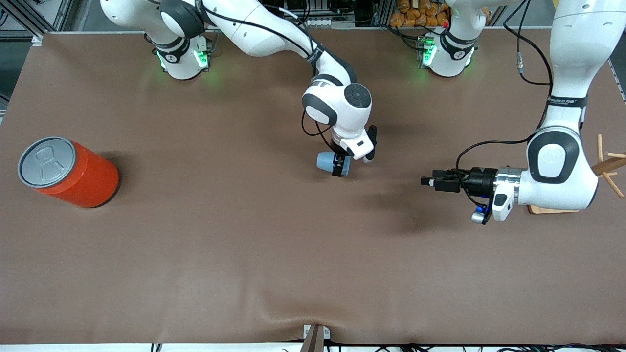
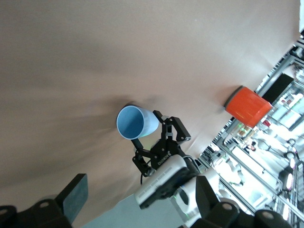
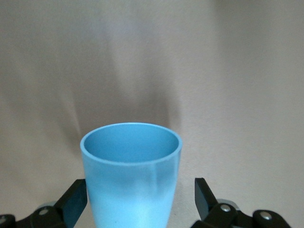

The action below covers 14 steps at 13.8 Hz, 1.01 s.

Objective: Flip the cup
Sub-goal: 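Hold the cup with the right gripper while the left gripper approaches it, then grasp the cup with the left gripper while the right gripper withdraws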

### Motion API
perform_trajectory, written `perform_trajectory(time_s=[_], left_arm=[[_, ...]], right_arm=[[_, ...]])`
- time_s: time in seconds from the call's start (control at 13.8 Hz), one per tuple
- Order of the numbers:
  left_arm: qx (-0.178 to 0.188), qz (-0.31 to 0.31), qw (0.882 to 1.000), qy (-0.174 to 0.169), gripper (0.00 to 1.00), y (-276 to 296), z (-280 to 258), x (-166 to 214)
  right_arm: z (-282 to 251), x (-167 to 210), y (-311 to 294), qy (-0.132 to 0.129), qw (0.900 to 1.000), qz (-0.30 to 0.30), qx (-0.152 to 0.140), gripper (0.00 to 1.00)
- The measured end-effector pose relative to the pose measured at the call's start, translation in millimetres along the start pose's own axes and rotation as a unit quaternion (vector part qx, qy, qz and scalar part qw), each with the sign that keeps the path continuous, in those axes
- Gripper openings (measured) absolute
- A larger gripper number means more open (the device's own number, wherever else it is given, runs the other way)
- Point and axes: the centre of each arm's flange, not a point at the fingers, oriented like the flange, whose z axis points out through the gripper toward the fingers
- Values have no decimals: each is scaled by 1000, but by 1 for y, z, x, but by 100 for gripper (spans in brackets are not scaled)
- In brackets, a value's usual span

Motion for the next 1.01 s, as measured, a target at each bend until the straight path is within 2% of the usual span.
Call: perform_trajectory(time_s=[0.29,0.51,0.65,0.8,1.01], left_arm=[[-47,45,998,-18,100,-30,29,13],[-55,63,996,-24,100,-31,53,19],[-47,83,995,-16,100,-21,68,19],[-42,122,992,-9,100,-13,83,19],[-53,188,981,7,100,-15,111,17]], right_arm=[[-66,-17,17,-30,999,2,15,100],[-127,-44,43,-22,998,37,47,100],[-147,-89,99,-16,992,95,85,100],[-162,-160,176,-10,981,160,114,100],[-204,-247,236,-5,967,220,125,100]])
